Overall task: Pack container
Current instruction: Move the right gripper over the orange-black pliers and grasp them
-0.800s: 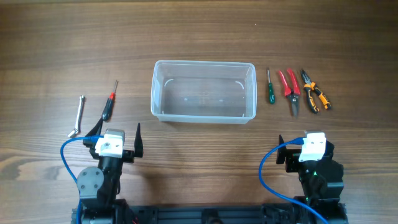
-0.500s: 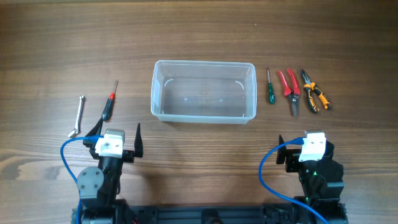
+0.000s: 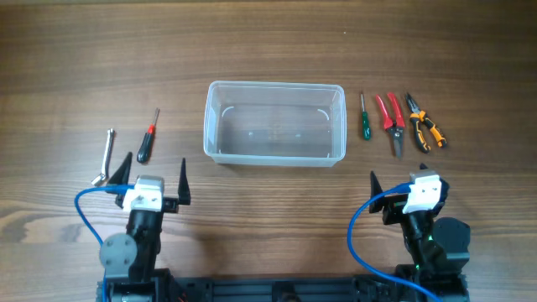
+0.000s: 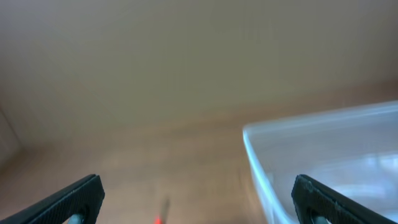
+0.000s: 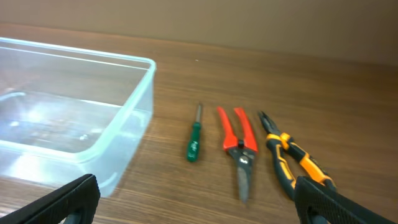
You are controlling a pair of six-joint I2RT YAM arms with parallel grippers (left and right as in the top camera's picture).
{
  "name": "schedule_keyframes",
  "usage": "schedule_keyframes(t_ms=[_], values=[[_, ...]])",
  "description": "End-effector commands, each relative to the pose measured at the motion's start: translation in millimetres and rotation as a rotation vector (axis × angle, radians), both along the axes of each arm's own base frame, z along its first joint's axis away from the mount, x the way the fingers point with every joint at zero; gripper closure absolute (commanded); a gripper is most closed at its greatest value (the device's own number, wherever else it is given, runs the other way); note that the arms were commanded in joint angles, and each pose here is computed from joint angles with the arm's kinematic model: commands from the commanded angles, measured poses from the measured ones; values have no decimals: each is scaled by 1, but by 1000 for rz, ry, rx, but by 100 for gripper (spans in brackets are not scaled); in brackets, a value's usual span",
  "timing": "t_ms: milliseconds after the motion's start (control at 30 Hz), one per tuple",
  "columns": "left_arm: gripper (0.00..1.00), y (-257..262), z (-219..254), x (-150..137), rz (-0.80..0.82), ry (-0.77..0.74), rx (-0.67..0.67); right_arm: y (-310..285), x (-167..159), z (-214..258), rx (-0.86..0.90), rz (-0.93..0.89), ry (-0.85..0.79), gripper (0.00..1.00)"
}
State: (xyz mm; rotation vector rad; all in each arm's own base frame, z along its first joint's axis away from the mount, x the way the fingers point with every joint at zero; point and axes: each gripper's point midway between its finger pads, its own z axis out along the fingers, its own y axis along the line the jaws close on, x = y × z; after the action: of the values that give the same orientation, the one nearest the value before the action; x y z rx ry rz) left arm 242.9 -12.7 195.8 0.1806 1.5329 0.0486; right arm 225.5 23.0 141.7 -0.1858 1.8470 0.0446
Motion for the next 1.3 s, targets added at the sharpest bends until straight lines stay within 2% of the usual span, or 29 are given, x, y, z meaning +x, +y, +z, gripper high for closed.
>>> schedule_keyframes(t_ms=[0,67,200,233,367,467,600,667,800,1033,1067,1133,1267], values=[[0,-3,27,-3,-21,-98,-73,23,1,-4,39,127,53,0],[0,-3,26,-3,-29,-70,-191,24,8,0,97,111,103,0],[0,-3,28,6,-20,36,-222,25,41,18,114,98,262,0],[0,-3,28,14,-8,137,-224,25,66,26,115,94,332,0],[0,-3,41,45,10,338,-229,22,137,59,50,114,413,0],[0,2,52,79,42,518,-233,25,171,99,129,114,415,0],[0,10,35,118,35,696,-281,19,180,117,108,110,350,0],[0,14,19,130,35,748,-301,-8,178,99,158,-16,428,0],[0,20,-12,139,62,828,-311,-86,163,48,174,-238,604,1],[0,21,-29,142,67,874,-316,-186,146,-18,16,-470,776,0],[0,21,-29,142,67,874,-316,-188,149,-23,-11,-452,780,3],[0,21,-29,142,67,874,-316,-186,149,-38,-138,-322,829,24],[0,21,-29,142,67,874,-316,-185,145,-66,-188,-253,911,20]])
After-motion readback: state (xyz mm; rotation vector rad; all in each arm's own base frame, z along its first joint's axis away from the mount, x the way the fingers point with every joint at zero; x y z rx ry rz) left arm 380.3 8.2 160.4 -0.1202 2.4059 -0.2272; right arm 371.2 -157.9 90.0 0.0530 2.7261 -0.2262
